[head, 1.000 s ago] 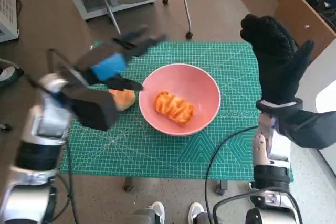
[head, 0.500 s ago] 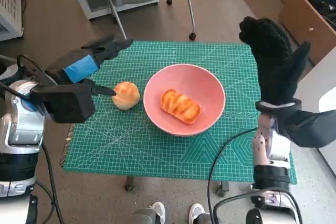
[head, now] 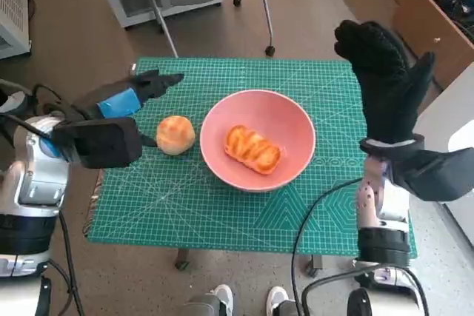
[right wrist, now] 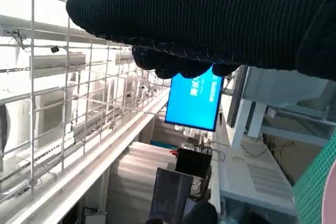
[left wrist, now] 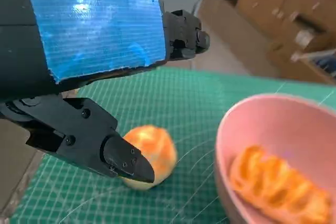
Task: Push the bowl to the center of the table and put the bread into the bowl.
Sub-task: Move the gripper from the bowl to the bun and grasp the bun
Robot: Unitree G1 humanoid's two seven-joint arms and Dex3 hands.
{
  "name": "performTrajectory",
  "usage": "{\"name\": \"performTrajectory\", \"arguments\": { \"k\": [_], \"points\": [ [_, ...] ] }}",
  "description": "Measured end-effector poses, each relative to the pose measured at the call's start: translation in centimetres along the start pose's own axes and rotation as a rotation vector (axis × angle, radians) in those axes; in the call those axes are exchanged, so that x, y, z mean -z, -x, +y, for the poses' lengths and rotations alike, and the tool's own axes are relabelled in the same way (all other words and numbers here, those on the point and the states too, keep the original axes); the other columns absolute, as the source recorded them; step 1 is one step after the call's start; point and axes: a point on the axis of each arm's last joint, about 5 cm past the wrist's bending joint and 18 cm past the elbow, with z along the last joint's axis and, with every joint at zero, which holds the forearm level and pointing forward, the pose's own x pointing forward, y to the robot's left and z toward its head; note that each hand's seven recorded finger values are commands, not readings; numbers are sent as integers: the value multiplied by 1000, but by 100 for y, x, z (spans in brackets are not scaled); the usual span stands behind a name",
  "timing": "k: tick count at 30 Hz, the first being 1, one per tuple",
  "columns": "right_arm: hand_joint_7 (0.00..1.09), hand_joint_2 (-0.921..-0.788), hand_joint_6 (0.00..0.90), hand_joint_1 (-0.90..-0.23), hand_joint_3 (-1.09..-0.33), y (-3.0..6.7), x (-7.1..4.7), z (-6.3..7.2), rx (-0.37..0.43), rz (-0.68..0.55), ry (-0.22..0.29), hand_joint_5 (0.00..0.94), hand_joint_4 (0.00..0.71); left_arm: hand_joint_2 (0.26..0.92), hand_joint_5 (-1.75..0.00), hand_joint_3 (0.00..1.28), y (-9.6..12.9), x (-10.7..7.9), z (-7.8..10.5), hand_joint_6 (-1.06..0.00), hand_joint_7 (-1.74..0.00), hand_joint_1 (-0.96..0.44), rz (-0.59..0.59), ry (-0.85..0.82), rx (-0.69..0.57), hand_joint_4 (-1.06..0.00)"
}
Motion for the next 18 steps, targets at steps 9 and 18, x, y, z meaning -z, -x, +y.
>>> {"name": "performTrajectory", "arguments": {
  "k": [9,18],
  "points": [
    [449,-921,211,-520,-569,7,-1,-22,-6,1,4,1,351,757,1,4,-182,2,-107,-93,-74,-88,55,-7,63,1],
    [450,-921,210,-518,-573,8,-26,-61,-7,-2,19,0,349,763,1,6,-415,40,-202,-106,-59,-136,122,2,91,1]
  ]
}}
